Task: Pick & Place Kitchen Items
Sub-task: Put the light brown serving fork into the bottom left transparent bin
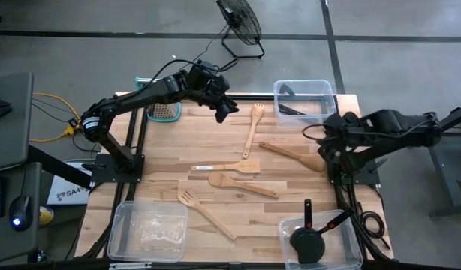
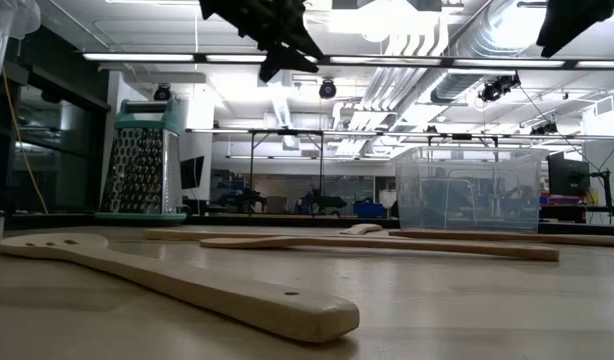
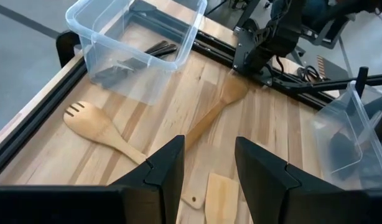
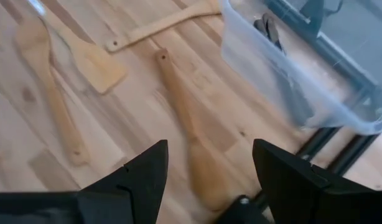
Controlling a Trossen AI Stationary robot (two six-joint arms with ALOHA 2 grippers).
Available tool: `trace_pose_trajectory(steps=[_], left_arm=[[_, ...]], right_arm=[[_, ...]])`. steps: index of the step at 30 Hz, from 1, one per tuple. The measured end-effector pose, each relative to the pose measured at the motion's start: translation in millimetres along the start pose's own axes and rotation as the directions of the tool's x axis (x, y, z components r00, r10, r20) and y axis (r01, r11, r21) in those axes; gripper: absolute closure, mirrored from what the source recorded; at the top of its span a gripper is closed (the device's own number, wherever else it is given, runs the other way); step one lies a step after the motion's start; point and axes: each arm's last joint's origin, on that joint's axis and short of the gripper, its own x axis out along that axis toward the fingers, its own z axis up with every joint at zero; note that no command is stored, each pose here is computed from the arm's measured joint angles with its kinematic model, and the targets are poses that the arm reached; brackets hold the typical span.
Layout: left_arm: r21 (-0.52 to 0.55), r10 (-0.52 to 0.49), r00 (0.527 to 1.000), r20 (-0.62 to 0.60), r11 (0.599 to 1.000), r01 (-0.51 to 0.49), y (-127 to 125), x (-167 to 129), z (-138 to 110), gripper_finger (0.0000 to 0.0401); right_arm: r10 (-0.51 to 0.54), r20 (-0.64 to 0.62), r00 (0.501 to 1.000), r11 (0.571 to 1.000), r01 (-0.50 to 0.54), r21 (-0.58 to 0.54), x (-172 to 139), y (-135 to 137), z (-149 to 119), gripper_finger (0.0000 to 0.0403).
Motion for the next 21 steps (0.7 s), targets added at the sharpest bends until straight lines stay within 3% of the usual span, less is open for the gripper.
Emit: trace_pose_trajectory(steps=[6,14,21], left_arm=[[-0.022,0.008,0.998,-0.054,1.000,-0.009,1,0,-5,0.0263],[-0.072,0.016,0.990,-0.142,0.997,-0.027,1,-1,-14,0.0263],[-0.074,0.011,0.983,-0.181,0.997,-0.025,-3,0,-19,0.0263]], right_arm=[[0.037,0.028,0.999,0.996,-0.034,-0.088,4,-2,13,0.0177],[0.202,0.114,0.973,0.966,-0.178,-0.189,13,2,43,0.0177],[0.223,0.056,0.973,0.948,-0.202,-0.247,33,3,62,0.0177]])
